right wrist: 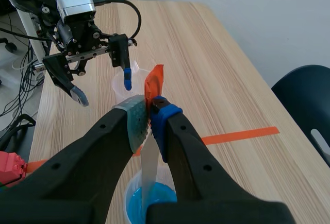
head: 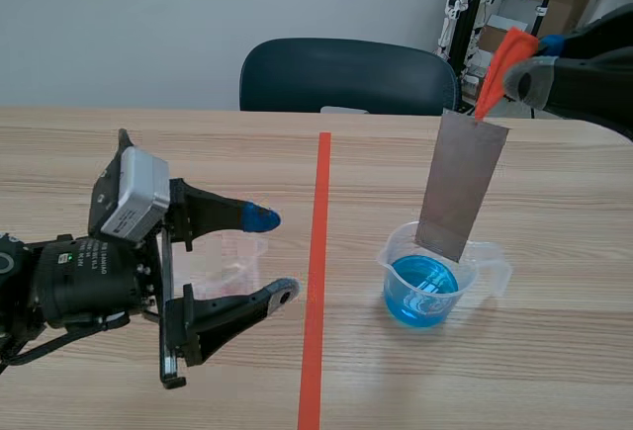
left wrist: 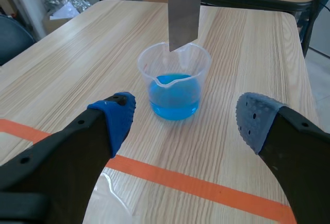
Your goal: Do the redox reaction experiment. lower the plate into the blue solution
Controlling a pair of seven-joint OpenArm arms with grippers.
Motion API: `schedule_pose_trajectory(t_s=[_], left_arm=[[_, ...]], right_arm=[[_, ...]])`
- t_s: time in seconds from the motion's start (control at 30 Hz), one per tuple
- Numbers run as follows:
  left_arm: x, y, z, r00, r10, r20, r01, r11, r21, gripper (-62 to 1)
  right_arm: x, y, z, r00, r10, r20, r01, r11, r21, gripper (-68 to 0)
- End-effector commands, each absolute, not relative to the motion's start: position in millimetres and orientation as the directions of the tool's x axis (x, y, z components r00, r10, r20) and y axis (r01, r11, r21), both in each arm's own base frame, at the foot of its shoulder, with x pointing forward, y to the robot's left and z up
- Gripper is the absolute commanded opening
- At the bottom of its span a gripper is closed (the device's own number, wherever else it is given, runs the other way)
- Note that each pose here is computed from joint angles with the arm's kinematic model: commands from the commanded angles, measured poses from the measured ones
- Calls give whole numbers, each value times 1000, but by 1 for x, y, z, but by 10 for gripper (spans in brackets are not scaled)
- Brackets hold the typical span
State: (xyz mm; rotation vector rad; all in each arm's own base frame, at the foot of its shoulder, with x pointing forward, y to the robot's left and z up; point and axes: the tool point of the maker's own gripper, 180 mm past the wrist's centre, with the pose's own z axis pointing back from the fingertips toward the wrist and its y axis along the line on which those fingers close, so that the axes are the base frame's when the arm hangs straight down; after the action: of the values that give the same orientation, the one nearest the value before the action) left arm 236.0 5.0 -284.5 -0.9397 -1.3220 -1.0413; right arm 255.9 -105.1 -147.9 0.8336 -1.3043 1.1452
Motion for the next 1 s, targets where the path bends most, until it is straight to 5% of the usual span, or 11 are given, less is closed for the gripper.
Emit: schedule_pose_trajectory(t_s=[0.0,0.4,0.63,0.97], left_arm=[[235,8,-268,-44,-5,999,954,295,44,-165],[192,35,-260,-9,-31,999,949,314,18,-49],[181,59,-266,36,-35,999,917,398,-19,7],[179,99,-275,21,-94,995,826,562,36,11]], right_arm=[[259,-109,-141,-95,135,986,-947,292,-131,-673],[271,-116,-153,-74,145,987,-938,327,-118,-673],[265,-113,-165,-49,150,987,-944,315,-95,-673],[266,-113,-177,-33,157,987,-944,319,-82,-673]])
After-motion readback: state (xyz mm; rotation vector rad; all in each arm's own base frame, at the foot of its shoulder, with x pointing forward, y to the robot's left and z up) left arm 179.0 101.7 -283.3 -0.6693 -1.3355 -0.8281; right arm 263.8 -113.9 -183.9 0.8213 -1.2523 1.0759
